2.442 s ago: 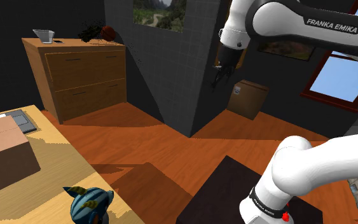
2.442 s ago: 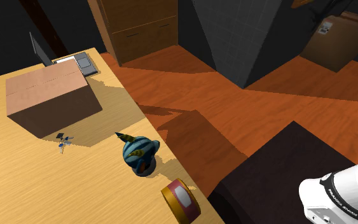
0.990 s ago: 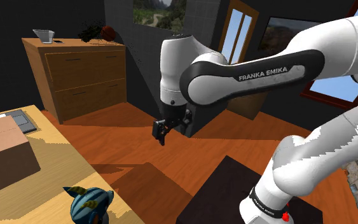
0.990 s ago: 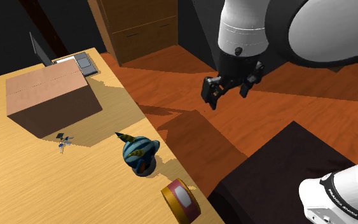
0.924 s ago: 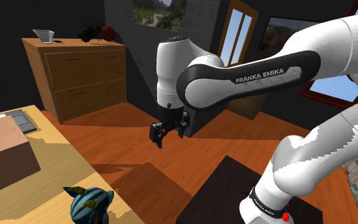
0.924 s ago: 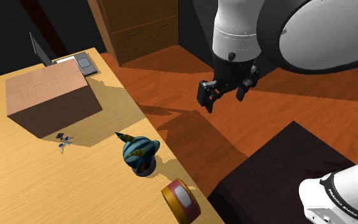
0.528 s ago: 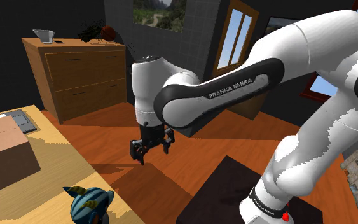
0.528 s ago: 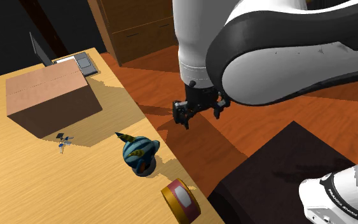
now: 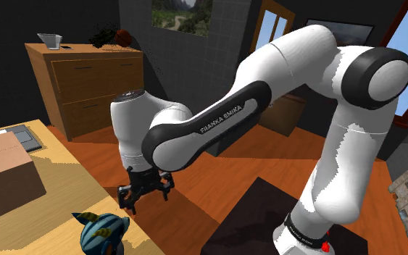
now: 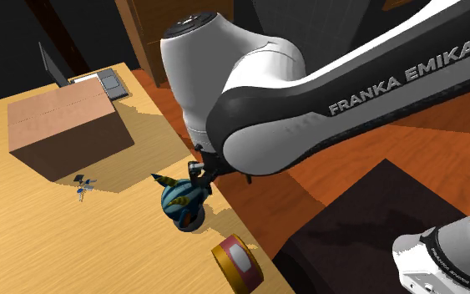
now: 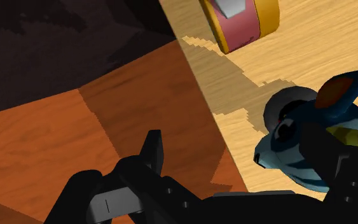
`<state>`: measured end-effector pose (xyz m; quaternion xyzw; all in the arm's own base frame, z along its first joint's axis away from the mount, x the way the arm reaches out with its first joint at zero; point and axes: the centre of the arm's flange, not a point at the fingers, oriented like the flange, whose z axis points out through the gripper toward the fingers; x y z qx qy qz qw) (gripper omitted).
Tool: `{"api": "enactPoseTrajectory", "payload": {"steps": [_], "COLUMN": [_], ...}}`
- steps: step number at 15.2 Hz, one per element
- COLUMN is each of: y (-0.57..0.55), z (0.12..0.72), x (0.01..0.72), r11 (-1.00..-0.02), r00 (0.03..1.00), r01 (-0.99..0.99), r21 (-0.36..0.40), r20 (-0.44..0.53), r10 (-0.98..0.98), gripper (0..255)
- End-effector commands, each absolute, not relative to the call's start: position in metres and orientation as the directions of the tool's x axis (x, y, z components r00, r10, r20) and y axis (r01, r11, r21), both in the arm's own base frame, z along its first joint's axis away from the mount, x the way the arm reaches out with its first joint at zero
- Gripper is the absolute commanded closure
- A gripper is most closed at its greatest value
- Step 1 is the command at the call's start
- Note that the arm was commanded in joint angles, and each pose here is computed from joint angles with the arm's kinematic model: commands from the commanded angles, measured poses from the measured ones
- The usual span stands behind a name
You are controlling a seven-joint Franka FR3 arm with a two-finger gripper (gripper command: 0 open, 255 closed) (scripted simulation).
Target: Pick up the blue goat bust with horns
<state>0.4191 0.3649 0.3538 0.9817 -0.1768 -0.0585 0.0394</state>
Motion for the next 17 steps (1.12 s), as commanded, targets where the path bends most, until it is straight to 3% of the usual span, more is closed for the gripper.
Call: {"api": "enactPoseTrajectory", "payload": {"steps": [1, 17], "y": [0.382, 0.488], "z": [0.333, 0.219], "x": [0.428, 0.473], "r11": [-0.927, -0.888], "r00": [0.921, 0.867], "r01": [-0.361, -0.448], "r21": [0.099, 0.104], "r20": [-0.115, -0.191], "r10": [-0.371, -0.46], "gripper": [0, 0]}}
